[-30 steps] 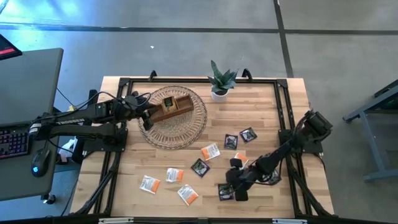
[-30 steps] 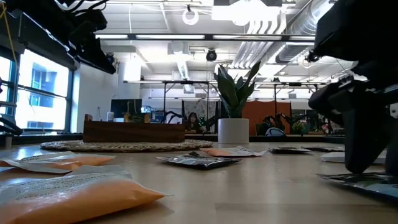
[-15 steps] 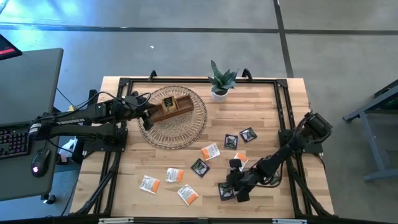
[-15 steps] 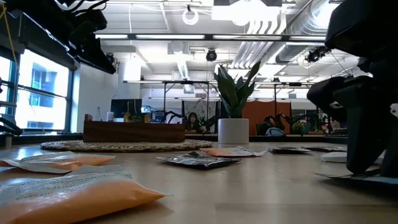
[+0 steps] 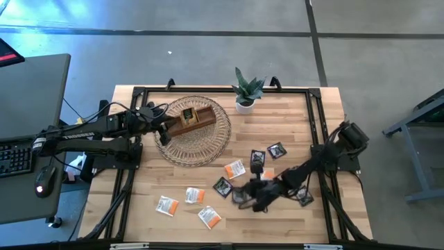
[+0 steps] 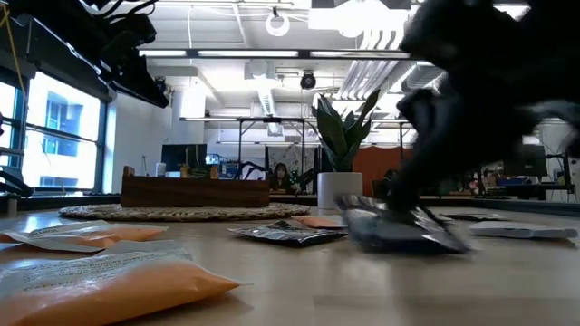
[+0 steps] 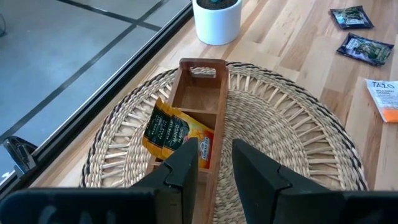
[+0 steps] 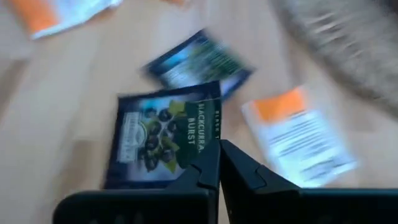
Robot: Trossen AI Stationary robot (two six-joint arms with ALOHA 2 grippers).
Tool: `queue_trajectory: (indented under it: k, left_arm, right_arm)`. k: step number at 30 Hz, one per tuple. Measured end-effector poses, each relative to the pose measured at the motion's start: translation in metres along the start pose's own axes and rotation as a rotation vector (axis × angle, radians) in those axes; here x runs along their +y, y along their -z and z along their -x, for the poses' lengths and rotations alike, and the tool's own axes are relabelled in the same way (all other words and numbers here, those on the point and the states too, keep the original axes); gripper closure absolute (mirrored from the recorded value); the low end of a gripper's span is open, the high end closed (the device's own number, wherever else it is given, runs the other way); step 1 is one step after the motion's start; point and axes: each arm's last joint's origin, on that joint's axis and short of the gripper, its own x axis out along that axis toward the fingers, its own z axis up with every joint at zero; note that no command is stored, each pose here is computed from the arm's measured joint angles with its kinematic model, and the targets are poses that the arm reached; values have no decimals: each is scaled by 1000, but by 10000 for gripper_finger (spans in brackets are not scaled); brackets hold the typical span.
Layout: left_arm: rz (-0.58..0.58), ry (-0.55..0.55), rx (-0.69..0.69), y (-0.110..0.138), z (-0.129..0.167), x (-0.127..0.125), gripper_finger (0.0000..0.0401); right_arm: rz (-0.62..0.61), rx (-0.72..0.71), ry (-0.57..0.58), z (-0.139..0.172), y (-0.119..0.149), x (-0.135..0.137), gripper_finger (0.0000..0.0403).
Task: Pick & Place Tea
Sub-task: Put the black tea bag into the right section of the wooden organizer
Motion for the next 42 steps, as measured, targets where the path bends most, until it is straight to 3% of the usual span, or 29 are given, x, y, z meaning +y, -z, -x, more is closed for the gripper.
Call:
queue_trajectory:
  k: [10, 20, 26, 30, 36, 42]
  left_arm:
    - [0, 1, 0, 0, 0, 0, 305]
    - [0, 1, 0, 0, 0, 0, 305]
    - [-7, 5, 1, 0, 0, 0, 305]
    - [-8, 5, 1, 0, 0, 0, 305]
    - [-8, 4, 1, 0, 0, 0, 305]
    - [-8, 4, 1, 0, 0, 0, 305]
  right_arm:
    - [91, -36, 210, -22, -21, -64, 400]
    - [157, -240, 505, -37, -52, -175, 402]
    - [169, -324, 487, -36, -65, -231, 402]
    - [206, -211, 395, -41, -64, -234, 398]
    - [268, -5, 245, -45, -53, -216, 362]
    - [293, 101, 240, -45, -46, -195, 296]
